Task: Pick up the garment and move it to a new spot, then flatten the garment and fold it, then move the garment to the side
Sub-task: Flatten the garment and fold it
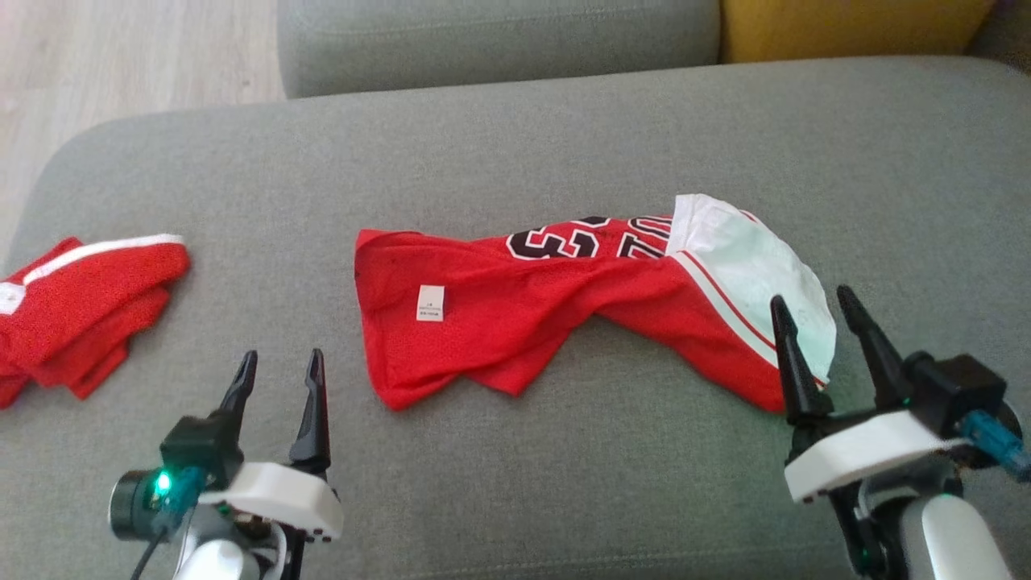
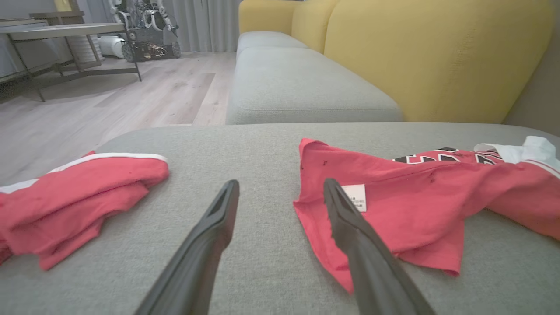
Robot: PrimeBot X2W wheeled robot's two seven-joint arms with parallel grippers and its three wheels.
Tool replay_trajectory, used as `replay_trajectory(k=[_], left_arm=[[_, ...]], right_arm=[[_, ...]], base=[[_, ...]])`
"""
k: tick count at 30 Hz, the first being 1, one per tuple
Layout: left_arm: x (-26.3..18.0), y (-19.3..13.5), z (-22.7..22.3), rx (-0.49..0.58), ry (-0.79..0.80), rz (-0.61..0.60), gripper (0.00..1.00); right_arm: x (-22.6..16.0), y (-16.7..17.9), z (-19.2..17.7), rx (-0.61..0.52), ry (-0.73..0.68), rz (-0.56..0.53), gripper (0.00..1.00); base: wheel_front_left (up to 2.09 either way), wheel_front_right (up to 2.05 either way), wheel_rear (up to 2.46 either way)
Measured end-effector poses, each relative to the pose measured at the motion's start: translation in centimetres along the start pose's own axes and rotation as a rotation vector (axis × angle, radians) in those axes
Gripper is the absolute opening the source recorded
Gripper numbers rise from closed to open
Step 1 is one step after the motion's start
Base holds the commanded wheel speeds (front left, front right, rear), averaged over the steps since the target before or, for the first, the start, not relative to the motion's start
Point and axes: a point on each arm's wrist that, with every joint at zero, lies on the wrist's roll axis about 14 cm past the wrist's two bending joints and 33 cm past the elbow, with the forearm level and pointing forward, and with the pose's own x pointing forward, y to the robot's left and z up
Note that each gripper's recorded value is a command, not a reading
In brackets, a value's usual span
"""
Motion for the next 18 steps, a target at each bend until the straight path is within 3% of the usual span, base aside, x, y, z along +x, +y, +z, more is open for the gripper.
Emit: replay_trajectory(k=[18], left_arm=[[-1.0, 0.2, 1.1, 0.009, -0.018, 0.01, 1.0]], right_arm=[[-0.9, 0.6, -0.2, -0.011, 0.019, 0.01, 1.0]], base=[[0.0, 0.0, 0.0]])
